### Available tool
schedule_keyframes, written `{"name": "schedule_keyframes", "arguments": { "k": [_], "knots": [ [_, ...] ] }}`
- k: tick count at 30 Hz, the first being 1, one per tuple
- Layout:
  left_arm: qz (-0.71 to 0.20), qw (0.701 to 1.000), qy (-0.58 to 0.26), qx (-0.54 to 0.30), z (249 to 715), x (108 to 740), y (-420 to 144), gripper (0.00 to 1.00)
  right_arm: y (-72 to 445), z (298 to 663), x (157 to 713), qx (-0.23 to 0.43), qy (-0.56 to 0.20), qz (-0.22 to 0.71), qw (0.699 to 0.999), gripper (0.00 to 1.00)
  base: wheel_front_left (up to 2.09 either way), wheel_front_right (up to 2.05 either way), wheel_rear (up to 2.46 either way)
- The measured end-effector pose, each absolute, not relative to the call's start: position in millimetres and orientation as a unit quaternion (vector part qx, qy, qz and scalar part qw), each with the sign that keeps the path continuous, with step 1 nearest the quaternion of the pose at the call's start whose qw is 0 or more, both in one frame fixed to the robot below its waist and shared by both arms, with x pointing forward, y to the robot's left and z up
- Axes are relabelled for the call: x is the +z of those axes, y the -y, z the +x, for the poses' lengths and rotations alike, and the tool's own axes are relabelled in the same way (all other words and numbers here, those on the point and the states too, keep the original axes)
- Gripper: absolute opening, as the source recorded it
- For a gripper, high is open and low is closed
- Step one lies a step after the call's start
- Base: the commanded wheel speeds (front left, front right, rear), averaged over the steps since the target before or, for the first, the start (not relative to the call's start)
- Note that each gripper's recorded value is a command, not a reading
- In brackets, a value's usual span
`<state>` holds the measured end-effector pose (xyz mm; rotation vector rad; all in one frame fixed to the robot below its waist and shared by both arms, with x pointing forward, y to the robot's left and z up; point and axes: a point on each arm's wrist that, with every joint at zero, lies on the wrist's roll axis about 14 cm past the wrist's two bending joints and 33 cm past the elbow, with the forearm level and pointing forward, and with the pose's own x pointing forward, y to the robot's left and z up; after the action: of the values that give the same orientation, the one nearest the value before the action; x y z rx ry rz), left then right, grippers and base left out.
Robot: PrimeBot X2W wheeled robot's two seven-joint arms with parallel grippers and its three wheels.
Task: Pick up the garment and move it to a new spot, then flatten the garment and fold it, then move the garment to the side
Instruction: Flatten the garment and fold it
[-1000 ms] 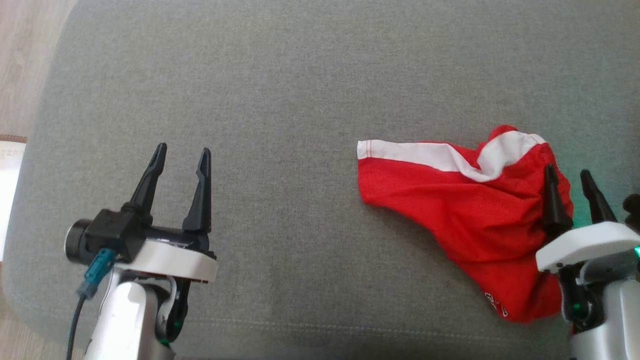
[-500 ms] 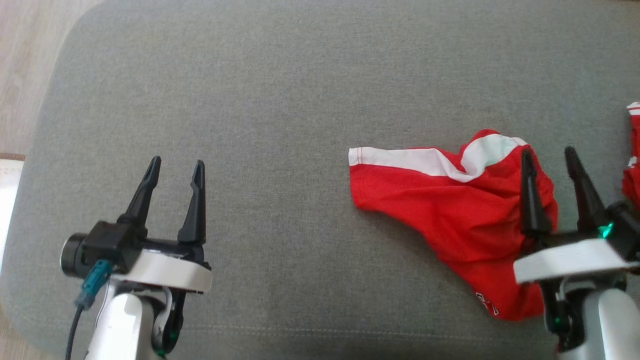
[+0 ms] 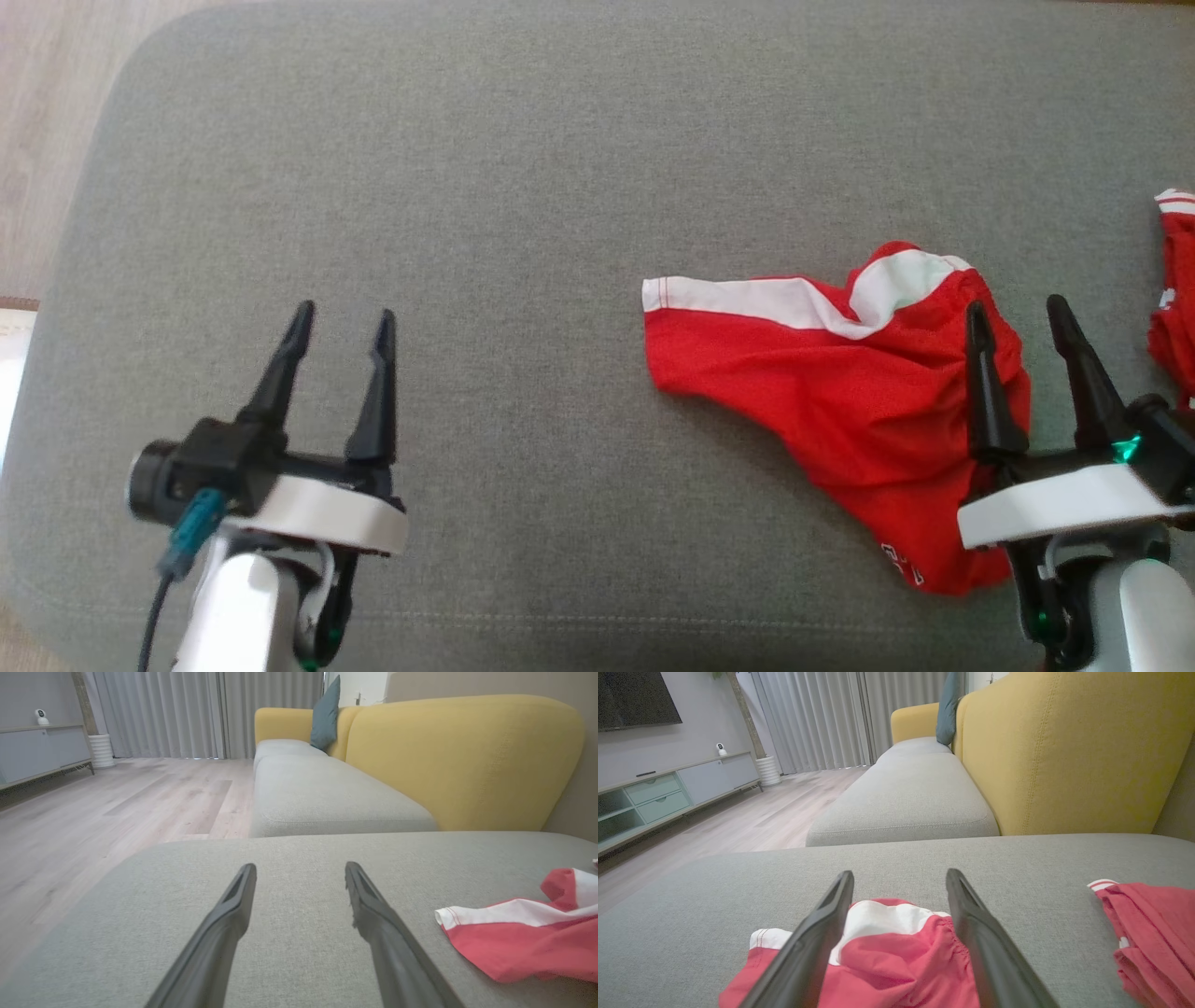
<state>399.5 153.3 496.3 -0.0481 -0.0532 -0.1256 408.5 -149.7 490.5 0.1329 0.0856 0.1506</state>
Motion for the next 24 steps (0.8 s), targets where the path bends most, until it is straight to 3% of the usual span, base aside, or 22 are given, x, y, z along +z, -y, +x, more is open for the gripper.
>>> {"name": "schedule_keyframes", "arguments": {
  "k": [5,13,24],
  "knots": [
    [-0.027,0.994,0.001,-0.102,402.4,486.9,-129.5,1.0,151.4,409.1,488.1,0.073,-0.048,0.066,0.994,1.0,0.0,0.0,0.0],
    [-0.051,0.962,-0.072,-0.258,438.5,477.8,-28.3,1.0,160.7,408.1,472.9,0.058,-0.074,0.065,0.993,1.0,0.0,0.0,0.0],
    [-0.064,0.923,-0.194,-0.327,449.5,421.2,23.8,1.0,178.9,407.3,466.9,0.03,-0.081,0.07,0.994,1.0,0.0,0.0,0.0]
  ]
}}
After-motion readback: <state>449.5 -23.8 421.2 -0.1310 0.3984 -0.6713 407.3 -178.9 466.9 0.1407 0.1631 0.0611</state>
